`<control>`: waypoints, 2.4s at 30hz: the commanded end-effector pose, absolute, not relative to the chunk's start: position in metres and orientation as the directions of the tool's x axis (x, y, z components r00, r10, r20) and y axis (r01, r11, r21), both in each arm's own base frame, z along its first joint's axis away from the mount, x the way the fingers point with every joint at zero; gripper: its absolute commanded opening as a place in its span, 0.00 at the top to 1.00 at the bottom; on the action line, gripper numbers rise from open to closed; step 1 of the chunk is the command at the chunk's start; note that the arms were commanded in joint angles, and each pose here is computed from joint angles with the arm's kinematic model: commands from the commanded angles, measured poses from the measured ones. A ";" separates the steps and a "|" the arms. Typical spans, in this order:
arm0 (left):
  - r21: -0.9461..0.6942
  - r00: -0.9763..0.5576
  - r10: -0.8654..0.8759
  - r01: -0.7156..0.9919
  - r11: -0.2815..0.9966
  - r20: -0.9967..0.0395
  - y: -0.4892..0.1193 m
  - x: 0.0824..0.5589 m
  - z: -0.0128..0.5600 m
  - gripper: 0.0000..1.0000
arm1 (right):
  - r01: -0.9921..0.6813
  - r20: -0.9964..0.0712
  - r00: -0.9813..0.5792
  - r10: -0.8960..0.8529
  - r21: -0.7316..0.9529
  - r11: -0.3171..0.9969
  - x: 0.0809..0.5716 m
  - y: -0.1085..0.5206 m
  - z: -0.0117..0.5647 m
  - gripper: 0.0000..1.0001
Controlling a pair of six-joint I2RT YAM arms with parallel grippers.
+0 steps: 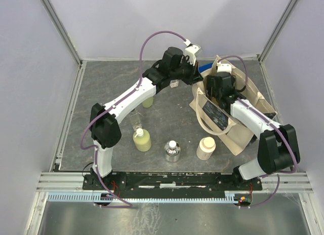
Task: Place the personal care products into the canvas bag
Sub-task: Place the care product in the canvas bag, then pick up the care product from the center of the board.
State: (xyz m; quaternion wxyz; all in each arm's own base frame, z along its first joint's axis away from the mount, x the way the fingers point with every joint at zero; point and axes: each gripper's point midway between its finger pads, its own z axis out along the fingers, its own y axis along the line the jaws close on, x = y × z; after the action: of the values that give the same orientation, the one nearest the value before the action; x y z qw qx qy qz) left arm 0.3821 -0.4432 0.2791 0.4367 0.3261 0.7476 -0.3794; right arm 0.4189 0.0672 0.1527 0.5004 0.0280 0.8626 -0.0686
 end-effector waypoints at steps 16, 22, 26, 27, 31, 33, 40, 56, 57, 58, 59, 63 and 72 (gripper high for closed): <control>-0.262 -0.359 0.112 0.830 0.492 -0.927 -0.446 0.389 0.308 0.97 | 0.092 -0.922 -0.386 0.039 0.004 0.996 0.343 0.056 0.367 0.05; -0.226 -0.353 0.146 0.814 0.535 -0.924 -0.441 0.397 0.305 0.97 | -0.013 -0.841 -0.534 0.090 0.114 0.993 0.283 0.075 0.364 0.10; -0.226 -0.356 0.150 0.812 0.538 -0.922 -0.441 0.400 0.302 0.97 | -0.108 -0.788 -0.613 0.066 0.167 0.980 0.251 0.103 0.351 0.15; -0.229 -0.361 0.153 0.812 0.537 -0.920 -0.442 0.401 0.299 0.97 | -0.133 -0.778 -0.626 0.056 0.176 0.975 0.244 0.109 0.349 0.16; -0.239 -0.371 0.155 0.812 0.532 -0.916 -0.445 0.401 0.297 0.97 | -0.226 -0.749 -0.663 -0.014 0.183 0.957 0.216 0.134 0.344 0.19; -0.240 -0.374 0.157 0.811 0.533 -0.914 -0.446 0.403 0.295 0.97 | -0.273 -0.725 -0.686 -0.066 0.171 0.947 0.204 0.146 0.335 0.21; -0.222 -0.369 0.173 0.808 0.546 -0.913 -0.443 0.405 0.293 0.97 | -0.329 -0.609 -0.759 -0.230 0.053 0.943 0.168 0.165 0.278 0.19; -0.205 -0.357 0.182 0.808 0.552 -0.916 -0.434 0.400 0.300 0.97 | -0.363 -0.575 -0.766 -0.288 0.016 0.932 0.153 0.168 0.165 0.16; -0.204 -0.356 0.182 0.807 0.554 -0.917 -0.434 0.400 0.300 0.97 | -0.356 -0.583 -0.763 -0.280 0.017 0.935 0.154 0.167 0.165 0.16; -0.204 -0.357 0.182 0.807 0.555 -0.916 -0.433 0.400 0.300 0.97 | -0.347 -0.588 -0.762 -0.272 0.015 0.938 0.155 0.165 0.163 0.16; -0.205 -0.358 0.182 0.807 0.554 -0.916 -0.433 0.399 0.300 0.97 | -0.341 -0.592 -0.760 -0.269 0.010 0.940 0.156 0.164 0.162 0.16; -0.209 -0.360 0.180 0.807 0.553 -0.915 -0.433 0.399 0.300 0.97 | -0.339 -0.600 -0.754 -0.267 0.008 0.941 0.158 0.165 0.156 0.16; -0.212 -0.365 0.179 0.803 0.557 -0.914 -0.431 0.397 0.300 0.97 | -0.333 -0.564 -0.781 -0.270 0.009 0.943 0.155 0.167 0.141 0.28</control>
State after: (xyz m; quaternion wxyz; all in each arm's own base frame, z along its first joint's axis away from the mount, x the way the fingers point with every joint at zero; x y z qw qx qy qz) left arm 0.3977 -0.4447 0.2806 0.4359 0.3171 0.7634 -0.3559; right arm 0.1502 0.1602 0.1379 0.2782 -0.1731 0.9438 0.0432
